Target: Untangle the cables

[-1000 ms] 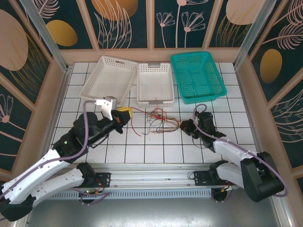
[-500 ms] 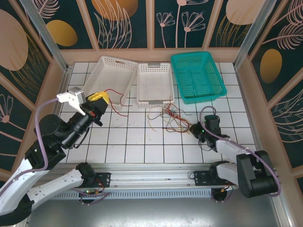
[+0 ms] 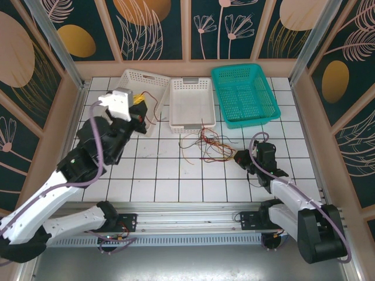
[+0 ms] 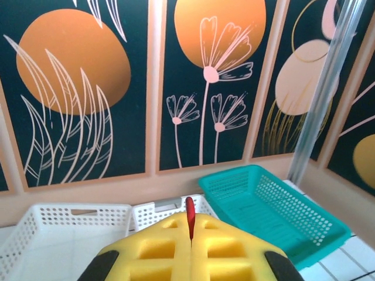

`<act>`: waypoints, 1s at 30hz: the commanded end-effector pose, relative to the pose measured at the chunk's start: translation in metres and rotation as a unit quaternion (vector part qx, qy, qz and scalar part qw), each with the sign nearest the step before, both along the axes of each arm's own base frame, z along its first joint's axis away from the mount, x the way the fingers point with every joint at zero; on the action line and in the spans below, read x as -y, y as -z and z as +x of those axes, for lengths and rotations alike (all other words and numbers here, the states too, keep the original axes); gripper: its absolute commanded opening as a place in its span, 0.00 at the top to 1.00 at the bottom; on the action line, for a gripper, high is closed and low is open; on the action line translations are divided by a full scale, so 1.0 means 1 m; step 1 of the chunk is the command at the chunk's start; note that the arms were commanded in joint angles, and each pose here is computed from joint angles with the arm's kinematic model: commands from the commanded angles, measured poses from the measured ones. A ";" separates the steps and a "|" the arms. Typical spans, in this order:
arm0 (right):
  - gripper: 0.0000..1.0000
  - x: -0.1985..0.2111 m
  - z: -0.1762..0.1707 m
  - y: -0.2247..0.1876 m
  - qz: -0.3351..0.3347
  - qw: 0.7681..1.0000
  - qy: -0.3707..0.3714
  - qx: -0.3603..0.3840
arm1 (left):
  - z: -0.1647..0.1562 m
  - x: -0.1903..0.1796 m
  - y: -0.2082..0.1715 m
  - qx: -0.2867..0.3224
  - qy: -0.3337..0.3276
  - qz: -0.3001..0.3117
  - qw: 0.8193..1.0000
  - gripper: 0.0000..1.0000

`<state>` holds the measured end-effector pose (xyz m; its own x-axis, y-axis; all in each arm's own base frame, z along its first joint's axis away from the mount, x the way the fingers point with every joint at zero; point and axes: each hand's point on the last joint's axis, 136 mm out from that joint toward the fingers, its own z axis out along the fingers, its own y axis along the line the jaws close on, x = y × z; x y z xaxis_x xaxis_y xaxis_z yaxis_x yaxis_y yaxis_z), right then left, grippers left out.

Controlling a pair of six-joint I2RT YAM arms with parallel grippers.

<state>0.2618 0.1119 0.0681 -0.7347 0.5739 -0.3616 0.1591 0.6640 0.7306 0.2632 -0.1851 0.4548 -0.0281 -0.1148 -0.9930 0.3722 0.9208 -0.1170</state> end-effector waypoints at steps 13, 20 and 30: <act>1.00 -0.020 -0.014 -0.066 0.002 0.990 -0.087 0.110 | 0.128 -0.019 0.003 -0.009 -0.088 0.035 0.995 1.00; 1.00 -0.031 -0.023 -0.087 0.011 0.981 -0.125 0.148 | 0.177 -0.060 0.027 -0.040 -0.133 0.022 0.990 1.00; 1.00 -0.039 -0.032 -0.121 0.022 0.968 -0.153 0.200 | 0.191 -0.071 0.062 -0.067 -0.149 0.024 0.986 1.00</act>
